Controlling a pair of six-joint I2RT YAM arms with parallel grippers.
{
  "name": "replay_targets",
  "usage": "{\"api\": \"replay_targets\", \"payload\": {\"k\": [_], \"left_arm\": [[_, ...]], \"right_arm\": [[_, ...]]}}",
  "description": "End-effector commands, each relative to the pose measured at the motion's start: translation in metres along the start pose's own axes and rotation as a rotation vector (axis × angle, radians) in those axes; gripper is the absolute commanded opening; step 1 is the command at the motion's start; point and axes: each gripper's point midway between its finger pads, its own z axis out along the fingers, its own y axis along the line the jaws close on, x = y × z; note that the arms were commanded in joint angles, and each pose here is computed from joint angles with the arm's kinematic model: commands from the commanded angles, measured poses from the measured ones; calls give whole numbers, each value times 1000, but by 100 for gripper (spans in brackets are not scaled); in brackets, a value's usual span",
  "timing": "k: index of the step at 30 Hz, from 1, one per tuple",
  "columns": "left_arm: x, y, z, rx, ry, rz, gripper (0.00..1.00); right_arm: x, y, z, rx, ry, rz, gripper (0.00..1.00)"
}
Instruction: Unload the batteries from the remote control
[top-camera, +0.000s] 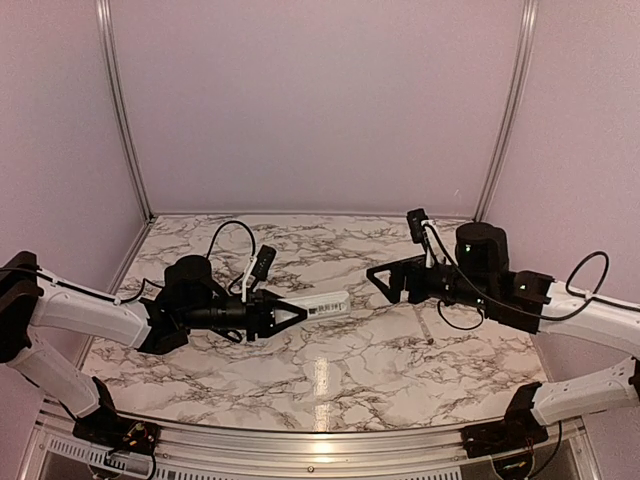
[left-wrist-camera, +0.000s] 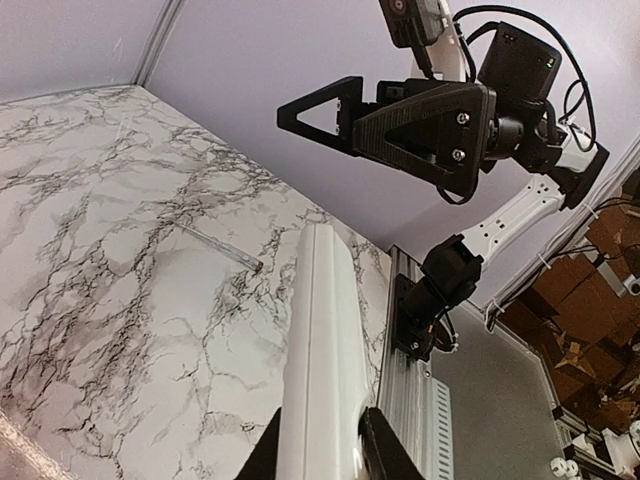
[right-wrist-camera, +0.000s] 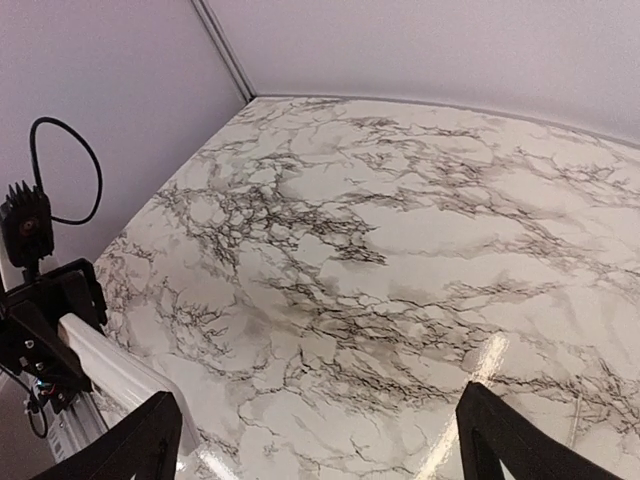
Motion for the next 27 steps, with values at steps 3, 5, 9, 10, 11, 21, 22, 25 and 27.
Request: {"api": "replay_targets", "payload": {"k": [3, 5, 9, 10, 11, 21, 22, 25, 27], "left_arm": [[-24, 15, -9, -161, -70, -43, 0], [-24, 19, -13, -190, -81, -60, 0], [-23, 20, -14, -203, -72, -64, 0], [-22, 21, -14, -204, -69, -66, 0], [-22, 21, -14, -205, -69, -65, 0], [-19, 32, -11, -234, -92, -104, 0], [-19, 32, -10, -228, -97, -116, 0], [-20, 32, -10, -218, -107, -141, 0], [-20, 31, -10, -216, -113, -154, 0]], "right_arm": [[48, -79, -13, 409, 128, 44, 92], [62, -93, -16, 484, 166, 44, 92], [86, -112, -17, 577, 234, 56, 93], [90, -113, -15, 583, 245, 55, 92], [93, -114, -13, 582, 251, 53, 92], [63, -7, 13, -13, 140, 70, 87], [55, 4, 12, -50, 99, 64, 86], [38, 34, 7, -142, 5, 28, 86], [30, 47, 6, -177, -38, 24, 86]]}}
